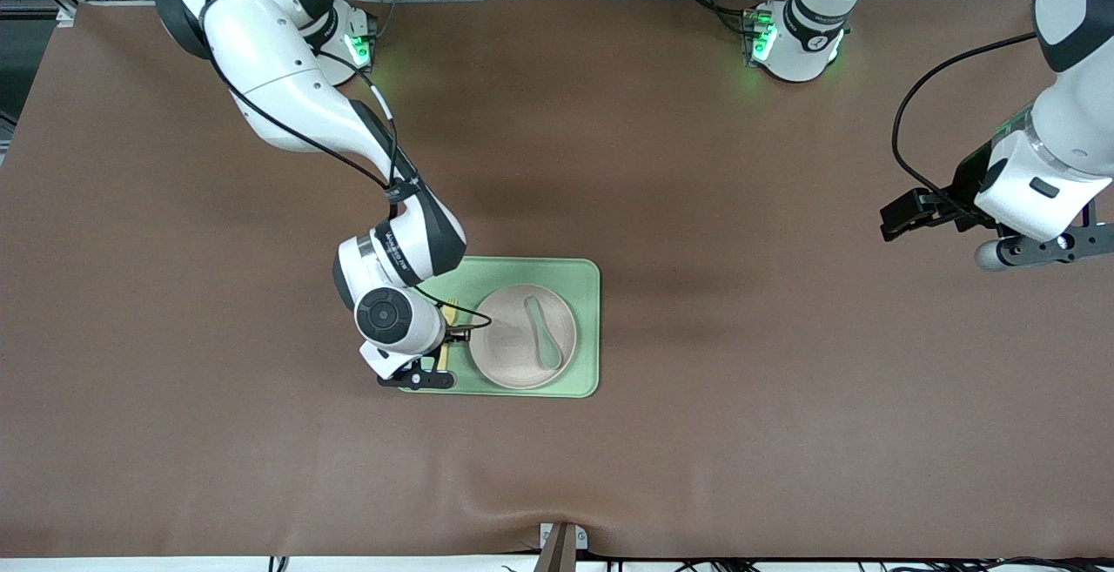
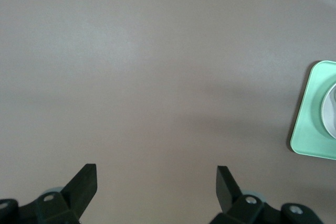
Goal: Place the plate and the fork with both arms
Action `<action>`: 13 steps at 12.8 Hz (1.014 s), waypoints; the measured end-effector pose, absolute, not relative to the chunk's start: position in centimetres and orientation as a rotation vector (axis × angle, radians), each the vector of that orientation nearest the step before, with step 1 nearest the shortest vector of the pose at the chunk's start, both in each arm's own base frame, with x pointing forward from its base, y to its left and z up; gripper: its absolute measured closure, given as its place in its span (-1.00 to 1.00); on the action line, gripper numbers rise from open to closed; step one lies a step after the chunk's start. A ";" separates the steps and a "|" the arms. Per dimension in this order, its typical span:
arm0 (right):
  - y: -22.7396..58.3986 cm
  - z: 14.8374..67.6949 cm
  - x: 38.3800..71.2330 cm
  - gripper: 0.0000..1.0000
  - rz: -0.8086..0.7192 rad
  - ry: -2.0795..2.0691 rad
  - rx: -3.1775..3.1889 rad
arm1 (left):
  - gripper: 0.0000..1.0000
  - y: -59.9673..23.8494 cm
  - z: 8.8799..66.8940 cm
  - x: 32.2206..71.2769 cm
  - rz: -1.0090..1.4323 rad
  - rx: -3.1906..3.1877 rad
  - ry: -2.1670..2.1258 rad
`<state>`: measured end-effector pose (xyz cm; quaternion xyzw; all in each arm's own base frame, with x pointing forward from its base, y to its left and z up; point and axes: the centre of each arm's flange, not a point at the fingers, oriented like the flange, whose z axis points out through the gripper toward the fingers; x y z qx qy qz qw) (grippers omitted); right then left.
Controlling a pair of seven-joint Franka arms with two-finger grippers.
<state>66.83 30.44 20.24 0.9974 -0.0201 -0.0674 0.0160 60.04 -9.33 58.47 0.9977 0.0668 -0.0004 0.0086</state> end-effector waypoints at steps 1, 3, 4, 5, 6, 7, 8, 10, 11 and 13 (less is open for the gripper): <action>30.3 21.8 66.9 -0.34 -0.218 -0.064 3.097 | -1.00 -9.4 58.3 60.2 0.005 3.116 0.212; 28.2 26.1 68.0 -0.79 -0.226 -0.114 3.086 | -1.00 -9.5 58.0 60.4 0.006 3.116 0.213; 25.9 28.7 69.0 -0.98 -0.221 -0.164 3.090 | -1.00 -9.5 58.0 60.4 0.006 3.116 0.213; 23.6 31.3 69.8 -1.00 -0.203 -0.207 3.101 | -1.00 -9.5 58.1 60.4 0.007 3.116 0.215; 21.5 34.1 70.5 -1.00 -0.169 -0.246 3.112 | -1.00 -9.4 58.1 60.4 0.008 3.116 0.218; 19.7 37.2 70.7 -1.00 -0.131 -0.272 3.122 | -1.00 -9.4 58.1 60.4 0.009 3.115 0.222; 18.0 40.0 70.6 -1.00 -0.120 -0.266 3.124 | -1.00 -9.4 58.1 60.4 0.010 3.115 0.227; 14.4 44.8 69.5 -1.00 -0.143 -0.195 3.124 | -1.00 -9.4 58.2 60.5 0.016 3.114 0.229; 12.2 46.8 69.2 -1.00 -0.139 -0.173 3.127 | -1.00 -9.4 58.2 60.5 0.017 3.114 0.228; 7.9 50.1 68.0 -1.00 -0.118 -0.146 3.134 | -1.00 -9.4 58.2 60.5 0.017 3.114 0.227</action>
